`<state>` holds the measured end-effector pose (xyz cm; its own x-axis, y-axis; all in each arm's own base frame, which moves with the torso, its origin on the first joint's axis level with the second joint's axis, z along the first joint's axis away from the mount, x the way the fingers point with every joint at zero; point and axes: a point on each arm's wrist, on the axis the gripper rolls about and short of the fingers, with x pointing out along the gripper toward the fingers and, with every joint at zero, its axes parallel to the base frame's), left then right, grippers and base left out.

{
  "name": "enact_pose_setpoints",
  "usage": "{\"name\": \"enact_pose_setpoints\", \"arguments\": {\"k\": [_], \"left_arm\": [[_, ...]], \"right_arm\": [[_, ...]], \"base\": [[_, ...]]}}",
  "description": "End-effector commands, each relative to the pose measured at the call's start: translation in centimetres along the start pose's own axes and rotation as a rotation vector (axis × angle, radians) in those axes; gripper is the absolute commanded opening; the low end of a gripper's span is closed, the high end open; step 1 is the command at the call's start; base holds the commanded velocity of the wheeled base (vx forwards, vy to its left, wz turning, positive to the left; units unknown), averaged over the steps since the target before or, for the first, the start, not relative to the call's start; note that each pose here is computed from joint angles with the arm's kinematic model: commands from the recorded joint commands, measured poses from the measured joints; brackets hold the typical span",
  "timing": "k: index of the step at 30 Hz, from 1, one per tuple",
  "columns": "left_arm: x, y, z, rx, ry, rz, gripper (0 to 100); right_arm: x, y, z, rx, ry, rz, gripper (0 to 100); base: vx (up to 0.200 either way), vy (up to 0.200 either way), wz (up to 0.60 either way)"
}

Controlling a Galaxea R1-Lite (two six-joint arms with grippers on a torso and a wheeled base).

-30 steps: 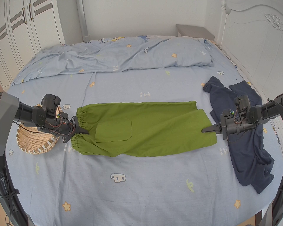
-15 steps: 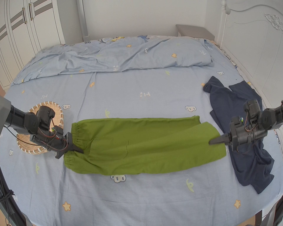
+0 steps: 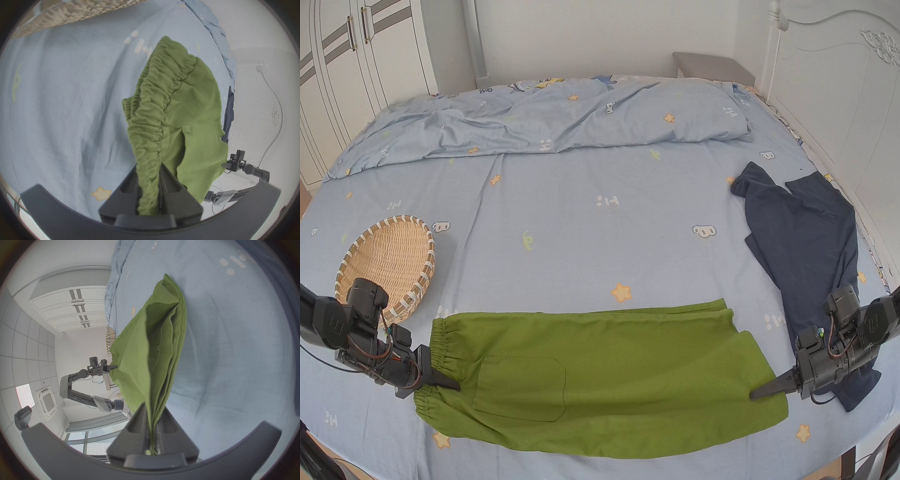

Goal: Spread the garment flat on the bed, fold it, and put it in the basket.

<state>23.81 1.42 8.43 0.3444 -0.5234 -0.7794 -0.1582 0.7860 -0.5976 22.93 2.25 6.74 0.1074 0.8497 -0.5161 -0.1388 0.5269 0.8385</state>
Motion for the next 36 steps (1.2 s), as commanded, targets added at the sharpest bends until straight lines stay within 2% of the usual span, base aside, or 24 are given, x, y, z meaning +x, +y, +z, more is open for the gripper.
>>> {"name": "enact_pose_setpoints", "arguments": {"k": [1,6,7,15,17,21,26,29,33,36], "left_arm": [[-0.9,0.1,-2.8,0.03,-0.036,-0.012,0],[-0.2,0.8,-3.6,0.047,-0.052,-0.015,0],[-0.2,0.8,-3.6,0.047,-0.052,-0.015,0],[-0.1,1.2,-3.5,0.062,-0.078,-0.014,0],[-0.3,1.2,-3.5,0.063,-0.099,0.026,0],[-1.7,0.7,-3.6,0.086,-0.202,0.143,0],[-4.5,-1.0,-4.0,0.124,-0.308,0.145,0],[-6.0,-2.1,-3.7,0.129,-0.32,0.146,0],[-8.8,-2.7,-3.0,0.089,-0.357,0.168,0],[-10.2,-3.1,-2.4,0.071,-0.372,0.186,0]], "right_arm": [[0.3,-0.2,-2.5,-0.02,0.005,0.002,0],[1.1,-0.4,-2.9,-0.027,0.035,0.005,0],[1.1,-0.4,-2.9,-0.027,0.035,0.005,100],[0.7,-0.6,-2.5,-0.015,0.011,-0.001,100],[-0.1,-0.7,-2.1,-0.014,-0.028,-0.009,100],[-1.7,0.0,-1.5,-0.048,-0.108,-0.018,100],[-3.9,3.1,-0.4,-0.12,-0.203,-0.015,100],[-5.1,5.5,0.3,-0.166,-0.246,-0.003,100],[-5.3,8.3,0.6,-0.224,-0.254,0.027,100],[-5.5,8.9,0.9,-0.24,-0.263,0.035,100]], "base": [[0.0,0.0,0.0],[0.0,0.0,0.0],[0.0,0.0,0.0],[0.0,0.0,0.0],[0.0,0.0,0.0],[0.0,0.0,0.0],[0.0,0.0,0.0],[0.0,0.0,0.0],[0.0,0.0,0.0],[0.0,0.0,0.0]]}}
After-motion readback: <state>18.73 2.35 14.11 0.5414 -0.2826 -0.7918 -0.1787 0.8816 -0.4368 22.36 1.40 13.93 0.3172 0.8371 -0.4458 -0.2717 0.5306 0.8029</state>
